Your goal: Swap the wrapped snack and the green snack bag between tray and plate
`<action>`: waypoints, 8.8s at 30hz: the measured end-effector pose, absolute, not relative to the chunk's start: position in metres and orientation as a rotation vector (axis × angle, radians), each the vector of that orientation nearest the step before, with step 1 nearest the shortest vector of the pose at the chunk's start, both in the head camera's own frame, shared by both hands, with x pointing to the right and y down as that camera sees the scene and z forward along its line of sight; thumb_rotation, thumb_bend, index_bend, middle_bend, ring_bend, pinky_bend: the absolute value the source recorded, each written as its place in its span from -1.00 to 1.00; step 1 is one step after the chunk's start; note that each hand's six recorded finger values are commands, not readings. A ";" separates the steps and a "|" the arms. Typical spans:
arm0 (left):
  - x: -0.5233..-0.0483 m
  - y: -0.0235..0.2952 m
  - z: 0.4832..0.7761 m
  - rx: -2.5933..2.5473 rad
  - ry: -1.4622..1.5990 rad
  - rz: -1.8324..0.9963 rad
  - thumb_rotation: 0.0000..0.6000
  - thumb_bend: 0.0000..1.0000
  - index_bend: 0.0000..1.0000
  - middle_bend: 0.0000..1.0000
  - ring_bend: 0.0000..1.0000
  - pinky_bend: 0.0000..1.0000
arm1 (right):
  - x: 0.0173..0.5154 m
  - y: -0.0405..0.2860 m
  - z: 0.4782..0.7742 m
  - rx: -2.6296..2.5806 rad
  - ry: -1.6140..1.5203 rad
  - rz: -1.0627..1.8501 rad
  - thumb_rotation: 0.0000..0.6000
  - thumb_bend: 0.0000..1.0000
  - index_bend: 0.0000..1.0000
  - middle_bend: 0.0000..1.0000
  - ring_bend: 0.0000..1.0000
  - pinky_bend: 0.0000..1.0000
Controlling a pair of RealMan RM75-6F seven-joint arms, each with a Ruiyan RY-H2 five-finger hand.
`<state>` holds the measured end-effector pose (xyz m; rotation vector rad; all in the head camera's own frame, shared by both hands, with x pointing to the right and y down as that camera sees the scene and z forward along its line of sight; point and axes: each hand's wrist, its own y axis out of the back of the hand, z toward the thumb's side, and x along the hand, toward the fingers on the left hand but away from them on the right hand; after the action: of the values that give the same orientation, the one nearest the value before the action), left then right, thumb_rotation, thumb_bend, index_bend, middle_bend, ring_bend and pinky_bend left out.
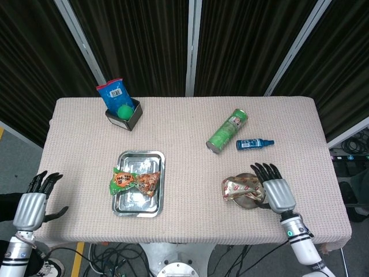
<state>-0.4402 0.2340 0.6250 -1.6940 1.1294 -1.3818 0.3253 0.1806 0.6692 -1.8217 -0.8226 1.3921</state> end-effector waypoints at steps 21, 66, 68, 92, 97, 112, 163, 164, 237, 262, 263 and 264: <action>-0.450 0.240 0.628 -1.700 1.141 -1.399 1.00 -0.71 -0.68 -0.73 -1.00 -0.84 | 0.289 0.175 0.701 -1.790 -0.790 1.433 1.00 -0.53 0.15 0.02 -0.18 -0.52; -0.433 0.239 0.630 -1.762 1.089 -1.348 1.00 -0.73 -0.68 -0.73 -1.00 -0.84 | 0.141 0.084 0.663 -1.946 -0.829 1.097 1.00 -1.00 -1.00 -1.00 -1.00 -1.00; -0.422 0.235 0.632 -1.783 1.067 -1.321 1.00 -0.74 -0.68 -0.73 -1.00 -0.84 | 0.162 0.075 0.645 -1.916 -0.895 1.076 1.00 -1.00 -1.00 -1.00 -1.00 -1.00; -0.257 0.180 0.692 -2.059 0.712 -1.087 1.00 -0.75 -0.69 -0.75 -1.00 -0.84 | 0.431 0.108 0.511 -1.476 -1.384 1.106 1.00 -1.00 -1.00 -1.00 -1.00 -1.00; -0.250 0.168 0.707 -2.032 0.695 -1.116 1.00 -0.72 -0.65 -0.73 -0.94 -0.78 | 0.439 0.120 0.512 -1.491 -1.403 1.100 1.00 -1.00 -1.00 -1.00 -1.00 -1.00; -0.253 0.160 0.728 -1.922 0.693 -1.171 1.00 -0.28 0.13 0.02 -0.16 -0.07 | 0.441 0.137 0.512 -1.514 -1.416 1.071 1.00 -1.00 -1.00 -1.00 -1.00 -1.00; -0.078 0.199 0.675 -2.228 0.632 -0.817 1.00 -0.71 -0.75 -0.70 -0.84 -0.62 | 0.487 0.129 0.519 -1.471 -1.539 1.125 1.00 -1.00 -1.00 -1.00 -1.00 -1.00; -0.082 0.195 0.672 -2.219 0.644 -0.821 1.00 -0.71 -0.75 -0.70 -0.84 -0.62 | 0.487 0.129 0.519 -1.470 -1.538 1.125 1.00 -1.00 -1.00 -1.00 -1.00 -1.00; -0.187 0.115 0.700 -1.869 0.937 -1.156 1.00 -0.41 -0.38 -0.45 -0.54 -0.31 | 0.462 0.128 0.526 -1.519 -1.473 1.148 1.00 -1.00 -1.00 -1.00 -1.00 -1.00; -0.375 0.172 0.654 -1.706 1.061 -1.461 1.00 -0.75 -0.74 -0.87 -1.00 -0.86 | 0.356 0.151 0.569 -1.952 -1.122 1.119 1.00 -1.00 -1.00 -0.99 -1.00 -1.00; -0.382 0.177 0.653 -1.704 1.076 -1.467 1.00 -0.76 -0.74 -0.87 -1.00 -0.87 | 0.347 0.152 0.573 -1.980 -1.089 1.120 1.00 -1.00 -1.00 -0.99 -1.00 -1.00; -0.389 0.182 0.652 -1.702 1.089 -1.471 1.00 -0.76 -0.74 -0.87 -1.00 -0.87 | 0.337 0.153 0.577 -2.004 -1.055 1.121 1.00 -1.00 -1.00 -0.98 -1.00 -1.00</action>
<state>-0.3894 0.1823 0.6517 -1.7019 1.0886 -1.4711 0.3375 0.1531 0.5771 -2.0042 -1.0551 1.1206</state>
